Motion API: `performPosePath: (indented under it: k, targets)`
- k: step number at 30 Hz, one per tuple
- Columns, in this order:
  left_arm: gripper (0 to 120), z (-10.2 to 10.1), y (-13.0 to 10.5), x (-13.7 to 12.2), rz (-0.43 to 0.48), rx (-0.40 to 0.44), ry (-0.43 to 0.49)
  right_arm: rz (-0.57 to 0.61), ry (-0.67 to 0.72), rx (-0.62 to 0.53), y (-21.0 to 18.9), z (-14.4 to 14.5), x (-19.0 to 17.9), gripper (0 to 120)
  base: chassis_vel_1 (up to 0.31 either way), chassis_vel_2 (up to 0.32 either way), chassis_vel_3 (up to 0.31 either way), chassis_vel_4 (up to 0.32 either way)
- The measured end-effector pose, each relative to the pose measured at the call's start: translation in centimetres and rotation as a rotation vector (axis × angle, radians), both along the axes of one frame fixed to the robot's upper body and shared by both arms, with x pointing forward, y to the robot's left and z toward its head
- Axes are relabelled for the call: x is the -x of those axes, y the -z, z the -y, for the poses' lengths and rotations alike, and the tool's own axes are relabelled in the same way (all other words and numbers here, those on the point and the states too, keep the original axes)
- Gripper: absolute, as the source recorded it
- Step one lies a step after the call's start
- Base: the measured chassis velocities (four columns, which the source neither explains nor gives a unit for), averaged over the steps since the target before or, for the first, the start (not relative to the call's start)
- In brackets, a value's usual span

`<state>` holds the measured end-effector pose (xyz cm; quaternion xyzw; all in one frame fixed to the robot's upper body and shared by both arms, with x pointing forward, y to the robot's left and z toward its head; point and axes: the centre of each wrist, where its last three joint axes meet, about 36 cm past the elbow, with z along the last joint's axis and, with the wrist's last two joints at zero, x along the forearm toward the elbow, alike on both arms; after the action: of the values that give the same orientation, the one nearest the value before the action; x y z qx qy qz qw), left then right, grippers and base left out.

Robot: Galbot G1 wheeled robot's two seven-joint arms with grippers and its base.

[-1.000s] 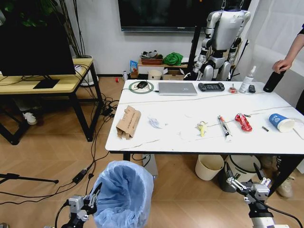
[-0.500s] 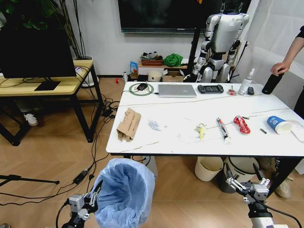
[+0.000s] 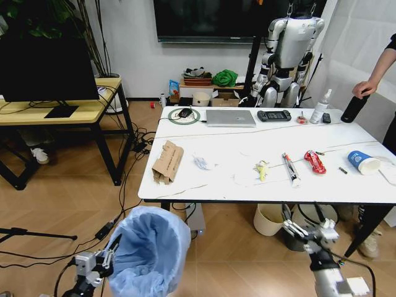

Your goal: Pick up the trash bin and place the trash from the table into it.

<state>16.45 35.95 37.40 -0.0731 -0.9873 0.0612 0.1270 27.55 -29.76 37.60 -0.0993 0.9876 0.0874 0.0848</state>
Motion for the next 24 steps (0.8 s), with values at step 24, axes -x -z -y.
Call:
performPosePath:
  k: [24]
  targets:
    - [0, -2.4, -2.9, 4.7, 0.023, -0.077, -0.208, -0.02, -0.42, -0.026, -9.2, -13.5, -15.1, 100, 0.0, 0.0, 0.0, 0.0]
